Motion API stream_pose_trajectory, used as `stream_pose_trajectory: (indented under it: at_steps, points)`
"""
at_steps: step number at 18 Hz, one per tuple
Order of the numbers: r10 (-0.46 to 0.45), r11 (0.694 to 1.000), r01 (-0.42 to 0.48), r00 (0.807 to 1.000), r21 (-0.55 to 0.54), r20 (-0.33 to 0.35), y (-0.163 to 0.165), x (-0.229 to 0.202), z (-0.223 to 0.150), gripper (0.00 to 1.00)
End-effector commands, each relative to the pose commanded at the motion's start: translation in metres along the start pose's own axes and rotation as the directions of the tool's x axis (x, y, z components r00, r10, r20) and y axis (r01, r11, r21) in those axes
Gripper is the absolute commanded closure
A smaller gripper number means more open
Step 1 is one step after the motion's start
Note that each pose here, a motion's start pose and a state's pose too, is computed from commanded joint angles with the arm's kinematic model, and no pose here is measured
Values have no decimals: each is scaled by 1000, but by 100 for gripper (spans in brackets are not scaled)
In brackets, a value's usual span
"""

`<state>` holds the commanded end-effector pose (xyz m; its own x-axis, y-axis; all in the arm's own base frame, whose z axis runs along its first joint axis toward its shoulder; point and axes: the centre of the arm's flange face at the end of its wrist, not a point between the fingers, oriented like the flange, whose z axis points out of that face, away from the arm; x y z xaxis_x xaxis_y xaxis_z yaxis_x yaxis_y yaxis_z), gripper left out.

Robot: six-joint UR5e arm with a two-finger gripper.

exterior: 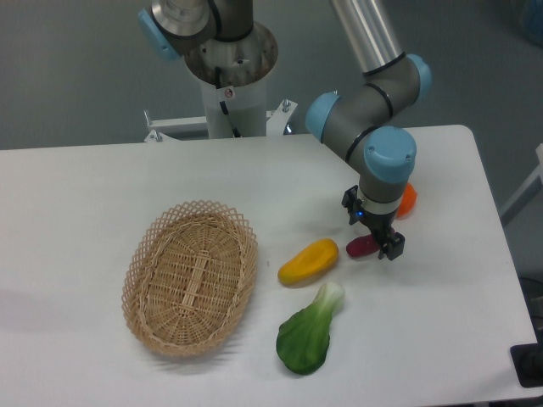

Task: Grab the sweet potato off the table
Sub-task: 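Close the gripper around the purple sweet potato, then lift the grasped sweet potato up off the table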

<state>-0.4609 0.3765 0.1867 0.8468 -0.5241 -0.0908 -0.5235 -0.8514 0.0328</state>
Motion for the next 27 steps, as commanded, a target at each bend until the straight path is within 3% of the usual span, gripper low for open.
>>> stream_pose_trajectory:
  at_steps: [3,6,13,16,18,22,27]
  points:
    - [-9,1000,9,1000,0,0,0,-1,0,49]
    - [-6,1000,6,1000,0,3,-1,-2,-1,66]
    - [-3,1000,3,999,2,49,2,-18,-22,74]
    - [-13,1000,11,993,16,115,6,-37,-51,74]
    - [-21,997,7,984,80,175,3,-55,-79,74]
    - [-132,975,81,961,209,243,-1,-76,-121,74]
    - [-269,930,180,927,320,262,-10,-96,-165,74]
